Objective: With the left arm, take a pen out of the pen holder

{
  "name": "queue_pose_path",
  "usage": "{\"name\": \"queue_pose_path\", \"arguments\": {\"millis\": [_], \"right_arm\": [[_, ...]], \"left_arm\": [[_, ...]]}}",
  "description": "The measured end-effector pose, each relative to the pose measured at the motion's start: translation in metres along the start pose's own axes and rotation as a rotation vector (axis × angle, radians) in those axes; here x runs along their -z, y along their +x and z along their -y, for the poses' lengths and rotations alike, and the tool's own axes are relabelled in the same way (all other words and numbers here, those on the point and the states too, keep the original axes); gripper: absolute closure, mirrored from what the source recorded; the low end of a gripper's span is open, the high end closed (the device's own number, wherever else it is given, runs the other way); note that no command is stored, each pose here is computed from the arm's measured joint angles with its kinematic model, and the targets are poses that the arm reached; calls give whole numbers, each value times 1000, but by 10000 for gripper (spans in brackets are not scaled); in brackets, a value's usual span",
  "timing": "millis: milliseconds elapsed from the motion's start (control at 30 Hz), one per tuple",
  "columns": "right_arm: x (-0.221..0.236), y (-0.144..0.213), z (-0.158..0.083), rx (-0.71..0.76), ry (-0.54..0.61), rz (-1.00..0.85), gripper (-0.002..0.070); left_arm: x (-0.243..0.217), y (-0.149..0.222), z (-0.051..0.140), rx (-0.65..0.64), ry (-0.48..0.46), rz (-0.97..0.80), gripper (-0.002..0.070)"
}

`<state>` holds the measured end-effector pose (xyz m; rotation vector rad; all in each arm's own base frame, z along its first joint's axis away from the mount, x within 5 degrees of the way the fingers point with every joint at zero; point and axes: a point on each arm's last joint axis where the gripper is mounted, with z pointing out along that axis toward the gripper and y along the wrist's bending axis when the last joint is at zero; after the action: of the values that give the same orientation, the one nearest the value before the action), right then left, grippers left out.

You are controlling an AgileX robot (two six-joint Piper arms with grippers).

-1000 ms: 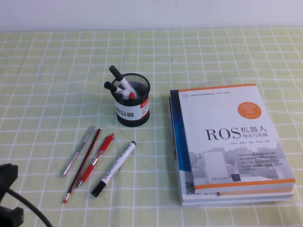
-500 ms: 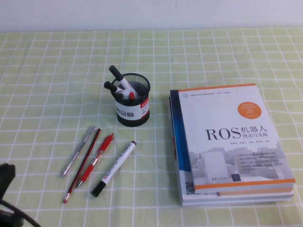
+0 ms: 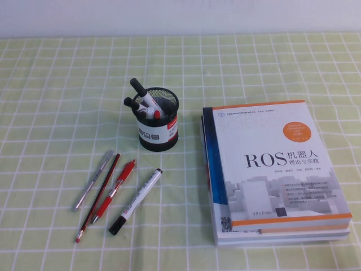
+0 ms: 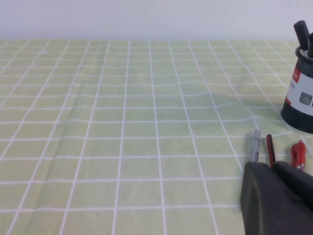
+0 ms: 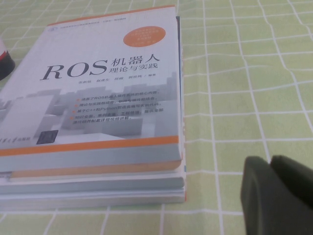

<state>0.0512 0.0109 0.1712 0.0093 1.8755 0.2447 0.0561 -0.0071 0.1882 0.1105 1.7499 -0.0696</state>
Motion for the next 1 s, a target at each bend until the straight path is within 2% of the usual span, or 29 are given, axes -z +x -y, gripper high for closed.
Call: {"name": "queue_pose_path", "arguments": {"millis": [133, 433, 1000], "right_arm": [[0, 0, 0, 0, 0, 0, 688], [0, 0, 0, 0, 0, 0, 688], [0, 0, 0, 0, 0, 0, 688]], "left_arm": [[0, 6, 0, 17, -3, -9, 678], [1, 17, -2, -39, -18, -120, 678], [1, 17, -2, -45, -19, -126, 678]]}}
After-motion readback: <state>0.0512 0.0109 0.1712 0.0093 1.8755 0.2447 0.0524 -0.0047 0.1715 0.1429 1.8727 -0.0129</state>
